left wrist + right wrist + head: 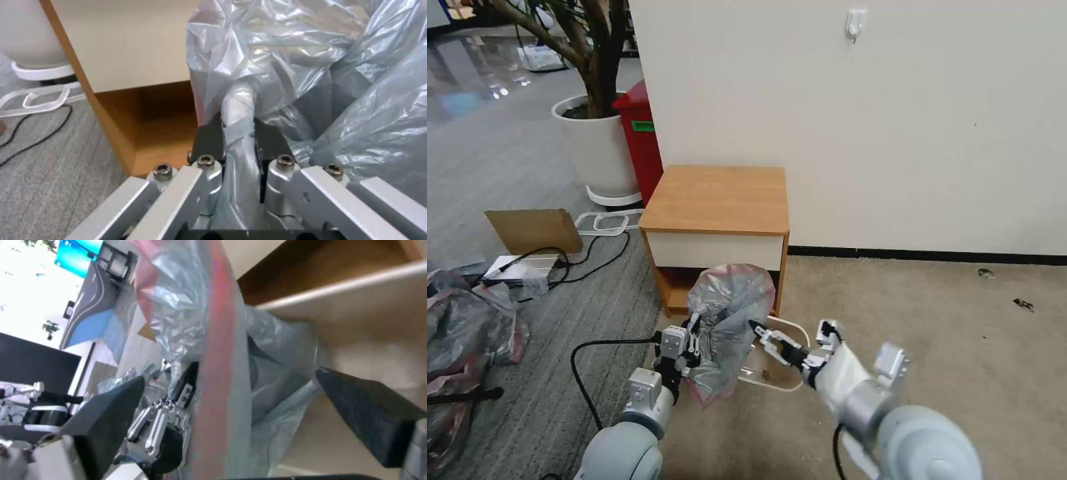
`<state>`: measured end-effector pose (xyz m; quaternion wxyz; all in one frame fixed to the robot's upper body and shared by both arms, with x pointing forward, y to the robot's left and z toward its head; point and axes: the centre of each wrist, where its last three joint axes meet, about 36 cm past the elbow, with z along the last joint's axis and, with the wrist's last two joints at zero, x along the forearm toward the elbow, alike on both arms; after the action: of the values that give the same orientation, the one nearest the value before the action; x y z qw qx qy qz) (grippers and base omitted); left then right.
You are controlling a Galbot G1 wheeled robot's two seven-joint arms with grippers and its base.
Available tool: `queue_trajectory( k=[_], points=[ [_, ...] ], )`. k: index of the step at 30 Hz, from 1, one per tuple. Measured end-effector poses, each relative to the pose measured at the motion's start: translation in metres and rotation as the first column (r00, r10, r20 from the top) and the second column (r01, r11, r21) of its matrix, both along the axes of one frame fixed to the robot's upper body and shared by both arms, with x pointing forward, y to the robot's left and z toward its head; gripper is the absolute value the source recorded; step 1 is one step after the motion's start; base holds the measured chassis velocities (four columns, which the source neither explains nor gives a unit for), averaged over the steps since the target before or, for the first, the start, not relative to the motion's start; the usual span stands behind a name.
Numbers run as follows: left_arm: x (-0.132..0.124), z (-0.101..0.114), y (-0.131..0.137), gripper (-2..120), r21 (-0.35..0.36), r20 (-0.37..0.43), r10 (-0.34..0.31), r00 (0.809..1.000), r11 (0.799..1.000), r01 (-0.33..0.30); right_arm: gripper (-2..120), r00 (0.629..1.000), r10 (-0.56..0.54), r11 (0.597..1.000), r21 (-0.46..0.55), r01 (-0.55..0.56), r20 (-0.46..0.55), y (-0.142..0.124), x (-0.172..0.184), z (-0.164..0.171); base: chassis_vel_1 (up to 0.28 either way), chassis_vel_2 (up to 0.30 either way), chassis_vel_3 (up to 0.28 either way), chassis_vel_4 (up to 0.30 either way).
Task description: Pick up the garbage bag from the table and place it over the trash can.
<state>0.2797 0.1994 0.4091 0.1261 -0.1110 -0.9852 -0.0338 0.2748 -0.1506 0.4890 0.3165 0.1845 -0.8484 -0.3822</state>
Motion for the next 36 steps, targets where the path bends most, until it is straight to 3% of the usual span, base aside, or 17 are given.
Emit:
queue_trajectory(
  k=[3,7,15,18,23,29,36],
  points=[
    [-0.001,0.001,-0.001,9,-0.005,0.002,0.000,1.000,1.000,0.000,99,1.000,0.001,1.000,0.004,-0.001,-0.001,0.006,0.000,-0.005,0.000,0.000,0.000,0.000],
    [-0.001,0.003,-0.002,9,-0.013,0.006,0.002,1.000,1.000,-0.001,88,1.000,-0.014,1.000,0.005,0.014,0.011,0.014,0.000,-0.013,0.000,0.000,0.000,0.000],
    [-0.004,0.007,-0.004,9,-0.027,0.008,0.004,1.000,1.000,-0.004,62,0.999,-0.014,1.000,0.002,0.014,0.029,0.017,-0.001,-0.016,0.000,0.000,0.000,0.000],
    [-0.006,0.008,-0.004,9,-0.028,0.007,0.007,1.000,1.000,-0.007,46,0.999,-0.003,1.000,0.000,0.003,0.044,0.018,-0.001,-0.016,0.000,0.000,0.000,0.000],
    [-0.007,0.009,-0.004,9,-0.033,0.003,0.011,1.000,0.999,-0.011,33,0.998,0.012,1.000,-0.008,-0.012,0.063,0.019,-0.002,-0.016,0.000,0.000,0.000,0.000],
    [-0.009,0.009,-0.004,9,-0.058,-0.013,0.013,1.000,0.998,-0.013,6,0.997,0.019,1.000,-0.020,-0.017,0.077,0.017,-0.002,-0.016,0.000,0.000,0.000,0.000],
    [-0.009,0.011,-0.003,9,-0.110,-0.055,0.033,0.998,0.993,-0.039,0,0.996,0.006,0.999,-0.046,-0.002,0.094,0.007,0.000,-0.014,0.000,0.000,0.000,0.000]
  ],
)
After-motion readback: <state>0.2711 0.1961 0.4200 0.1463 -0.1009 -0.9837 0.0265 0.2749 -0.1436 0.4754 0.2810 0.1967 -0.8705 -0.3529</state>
